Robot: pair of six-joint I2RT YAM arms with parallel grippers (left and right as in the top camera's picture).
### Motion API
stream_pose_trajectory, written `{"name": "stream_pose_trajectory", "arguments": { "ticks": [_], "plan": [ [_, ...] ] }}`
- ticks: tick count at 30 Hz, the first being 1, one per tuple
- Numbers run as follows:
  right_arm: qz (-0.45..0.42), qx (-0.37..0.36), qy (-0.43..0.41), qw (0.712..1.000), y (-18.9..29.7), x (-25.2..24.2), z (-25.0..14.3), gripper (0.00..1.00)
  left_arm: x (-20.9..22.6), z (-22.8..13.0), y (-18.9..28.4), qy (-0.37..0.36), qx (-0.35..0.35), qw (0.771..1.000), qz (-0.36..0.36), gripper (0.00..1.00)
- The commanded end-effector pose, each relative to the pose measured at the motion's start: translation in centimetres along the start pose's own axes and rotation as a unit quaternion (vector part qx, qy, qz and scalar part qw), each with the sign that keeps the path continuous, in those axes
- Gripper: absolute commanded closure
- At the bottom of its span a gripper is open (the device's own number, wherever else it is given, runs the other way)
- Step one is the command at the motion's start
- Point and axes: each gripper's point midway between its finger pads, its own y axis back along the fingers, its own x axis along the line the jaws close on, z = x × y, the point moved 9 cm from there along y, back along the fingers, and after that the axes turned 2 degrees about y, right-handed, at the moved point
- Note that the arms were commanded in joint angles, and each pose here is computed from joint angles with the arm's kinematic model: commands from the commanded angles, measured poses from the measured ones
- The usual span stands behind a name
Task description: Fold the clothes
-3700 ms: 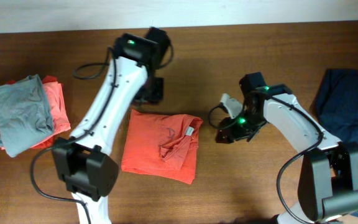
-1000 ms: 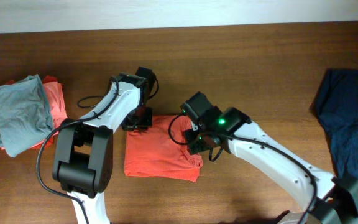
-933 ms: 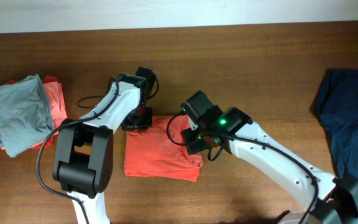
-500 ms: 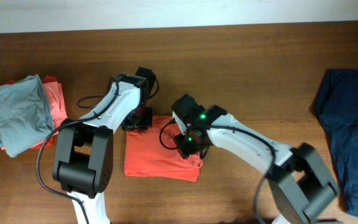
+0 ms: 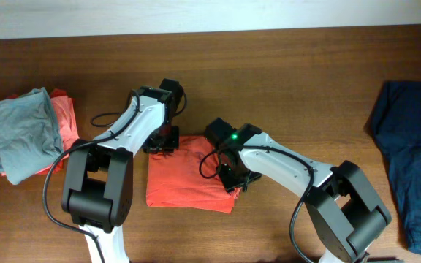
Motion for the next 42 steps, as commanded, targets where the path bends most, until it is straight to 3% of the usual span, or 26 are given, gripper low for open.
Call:
{"name": "stream_pose_trajectory", "arguments": {
  "ticks": [1,5,14,18,19,24,29,42],
  "plan": [
    [-0.055,0.001,-0.042,0.998,0.0,-1.1,-0.1,0.47,0.1,-0.3,-0.2,-0.008,0.008,1.000,0.001,0.66],
    [-0.093,0.007,-0.076,0.993,0.1,-1.8,-0.6,0.47,0.1,-0.4,-0.2,-0.009,0.013,1.000,-0.003,0.66],
    [-0.085,-0.023,-0.084,0.993,2.0,-1.9,-0.8,0.47,0.9,-1.5,2.7,-0.012,0.009,1.000,-0.007,0.67],
    [-0.062,-0.071,-0.102,0.990,5.3,-3.2,-1.3,0.44,1.5,-1.4,7.0,-0.002,-0.062,0.998,-0.033,0.65],
    [-0.045,-0.080,-0.092,0.991,6.2,-3.3,-1.5,0.44,1.6,-1.3,7.9,-0.002,-0.085,0.996,-0.041,0.60],
    [0.087,-0.092,-0.034,0.991,8.7,-2.2,-2.6,0.43,0.9,0.8,10.3,-0.060,-0.192,0.976,-0.081,0.50],
    [0.162,-0.061,-0.014,0.985,8.3,-0.2,-3.1,0.44,-0.7,3.0,9.1,-0.128,-0.223,0.959,-0.119,0.48],
    [0.166,-0.003,0.015,0.986,4.4,3.1,-4.3,0.43,-2.2,4.5,1.7,-0.143,-0.133,0.975,-0.103,0.49]
  ]
}}
